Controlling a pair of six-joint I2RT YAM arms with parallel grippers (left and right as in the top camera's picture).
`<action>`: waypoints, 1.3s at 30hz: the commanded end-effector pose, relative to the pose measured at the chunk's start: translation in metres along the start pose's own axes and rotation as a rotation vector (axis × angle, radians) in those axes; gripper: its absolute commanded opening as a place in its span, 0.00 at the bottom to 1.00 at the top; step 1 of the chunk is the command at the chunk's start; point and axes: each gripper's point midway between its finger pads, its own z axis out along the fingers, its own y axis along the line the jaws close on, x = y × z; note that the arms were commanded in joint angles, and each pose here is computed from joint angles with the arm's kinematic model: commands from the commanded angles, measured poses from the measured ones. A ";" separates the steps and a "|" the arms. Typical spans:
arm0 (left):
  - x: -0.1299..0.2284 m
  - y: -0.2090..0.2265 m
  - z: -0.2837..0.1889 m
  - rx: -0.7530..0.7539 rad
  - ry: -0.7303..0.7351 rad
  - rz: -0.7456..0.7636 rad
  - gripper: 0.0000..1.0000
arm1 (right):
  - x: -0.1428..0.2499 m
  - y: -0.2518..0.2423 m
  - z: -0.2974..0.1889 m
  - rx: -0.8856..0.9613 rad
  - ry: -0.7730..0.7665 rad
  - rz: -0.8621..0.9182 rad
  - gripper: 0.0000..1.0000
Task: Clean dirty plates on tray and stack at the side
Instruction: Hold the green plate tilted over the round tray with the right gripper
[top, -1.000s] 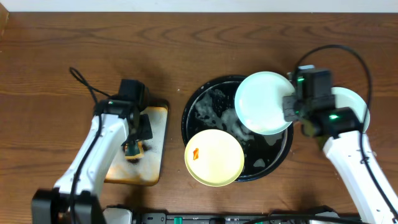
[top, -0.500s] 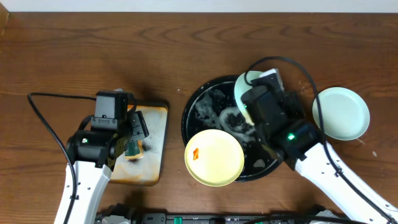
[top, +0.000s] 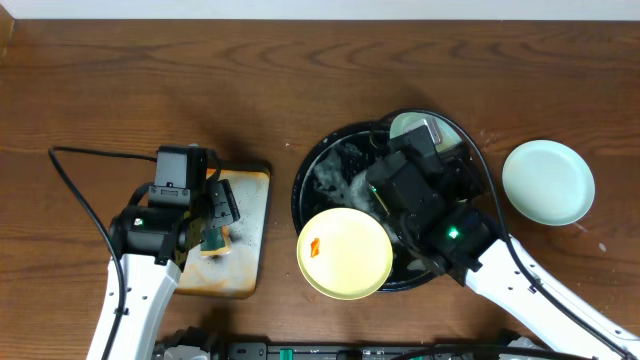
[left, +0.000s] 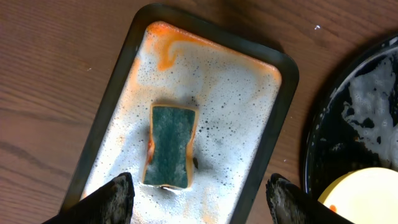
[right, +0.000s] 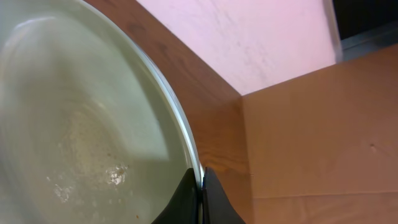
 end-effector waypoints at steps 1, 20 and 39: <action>-0.004 -0.002 -0.004 0.010 -0.008 0.004 0.69 | -0.006 -0.012 -0.006 0.069 -0.015 -0.005 0.01; -0.004 -0.002 -0.004 0.010 -0.008 0.003 0.70 | -0.008 -0.015 -0.008 0.089 -0.019 -0.010 0.01; -0.004 -0.002 -0.004 0.010 -0.008 0.004 0.70 | -0.009 -0.016 -0.008 0.092 -0.023 0.000 0.01</action>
